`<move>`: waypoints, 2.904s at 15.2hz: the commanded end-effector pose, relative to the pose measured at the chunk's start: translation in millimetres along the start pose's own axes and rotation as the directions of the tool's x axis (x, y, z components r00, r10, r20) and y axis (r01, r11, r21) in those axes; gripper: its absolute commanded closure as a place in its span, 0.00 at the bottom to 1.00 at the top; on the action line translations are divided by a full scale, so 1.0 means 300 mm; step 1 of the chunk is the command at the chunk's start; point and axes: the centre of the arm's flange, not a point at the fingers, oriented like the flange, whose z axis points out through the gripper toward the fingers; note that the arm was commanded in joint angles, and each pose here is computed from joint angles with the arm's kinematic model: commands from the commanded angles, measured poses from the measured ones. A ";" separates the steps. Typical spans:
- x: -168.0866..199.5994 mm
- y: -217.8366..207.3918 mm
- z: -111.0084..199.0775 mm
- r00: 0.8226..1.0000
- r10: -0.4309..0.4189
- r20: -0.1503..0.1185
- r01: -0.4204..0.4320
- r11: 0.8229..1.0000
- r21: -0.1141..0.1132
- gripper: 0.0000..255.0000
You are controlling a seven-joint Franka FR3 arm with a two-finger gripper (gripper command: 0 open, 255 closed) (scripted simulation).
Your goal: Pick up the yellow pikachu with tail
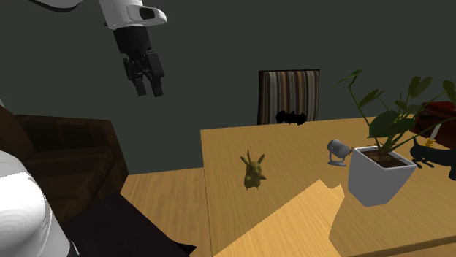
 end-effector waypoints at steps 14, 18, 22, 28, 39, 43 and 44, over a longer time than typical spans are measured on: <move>0.370 0.157 0.412 1.000 -0.009 0.007 0.009 1.000 0.010 0.00; 0.484 0.204 0.539 1.000 -0.012 0.009 0.012 1.000 0.013 0.00; 0.598 0.250 0.667 1.000 -0.015 0.012 0.015 1.000 0.016 0.00; 0.768 0.318 0.860 1.000 -0.020 0.015 0.019 1.000 0.020 0.00; 0.937 0.374 1.127 1.000 -0.024 0.018 0.024 0.999 0.025 0.00; 0.934 0.363 1.189 1.000 -0.024 0.018 0.024 0.999 0.025 0.00; 0.934 0.363 1.189 1.000 -0.024 0.018 0.024 0.999 0.025 0.00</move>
